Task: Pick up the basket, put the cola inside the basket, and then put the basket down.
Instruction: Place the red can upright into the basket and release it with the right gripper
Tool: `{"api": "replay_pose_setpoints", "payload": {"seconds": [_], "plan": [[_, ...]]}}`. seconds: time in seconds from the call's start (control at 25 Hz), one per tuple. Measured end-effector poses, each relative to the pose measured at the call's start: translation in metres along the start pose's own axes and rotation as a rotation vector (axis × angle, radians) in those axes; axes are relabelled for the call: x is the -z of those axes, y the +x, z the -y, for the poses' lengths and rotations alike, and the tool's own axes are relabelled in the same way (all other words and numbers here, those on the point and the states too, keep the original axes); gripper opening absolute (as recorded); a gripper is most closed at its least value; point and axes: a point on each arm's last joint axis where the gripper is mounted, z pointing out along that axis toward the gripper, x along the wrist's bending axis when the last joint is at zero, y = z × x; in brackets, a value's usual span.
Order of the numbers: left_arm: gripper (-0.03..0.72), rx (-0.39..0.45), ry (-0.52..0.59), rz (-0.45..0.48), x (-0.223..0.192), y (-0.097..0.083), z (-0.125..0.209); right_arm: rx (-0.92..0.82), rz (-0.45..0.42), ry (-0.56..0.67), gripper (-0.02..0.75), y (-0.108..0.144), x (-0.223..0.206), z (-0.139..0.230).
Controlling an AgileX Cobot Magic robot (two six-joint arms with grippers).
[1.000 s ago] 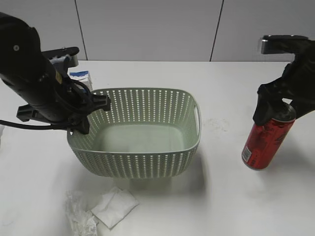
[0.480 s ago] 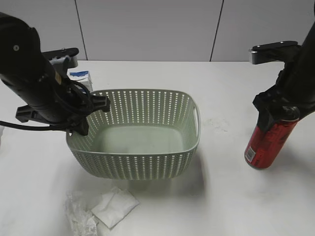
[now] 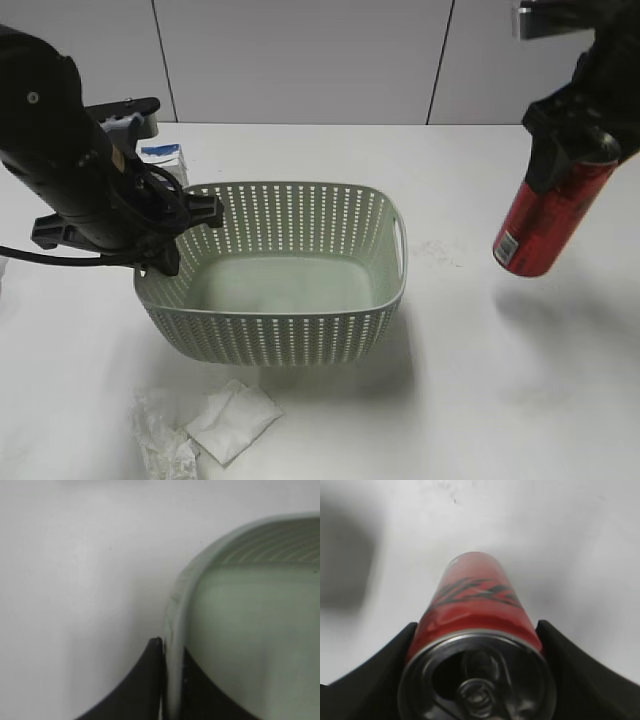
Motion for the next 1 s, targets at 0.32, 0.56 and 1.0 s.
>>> {"api": "replay_pose_setpoints", "payload": {"seconds": [0.32, 0.56, 1.0], "plan": [[-0.001, -0.011, -0.018, 0.0, 0.0, 0.0, -0.002, 0.206, -0.049, -0.285, 0.495, 0.07, 0.089, -0.007], [-0.001, -0.013, -0.022, 0.0, 0.0, 0.0, -0.002, 0.401, -0.133, -0.38, 0.495, 0.142, 0.118, 0.001], [-0.001, -0.014, -0.025, 0.001, 0.0, 0.0, -0.002, 0.49, -0.105, -0.143, 0.495, 0.188, 0.025, -0.02]]}}
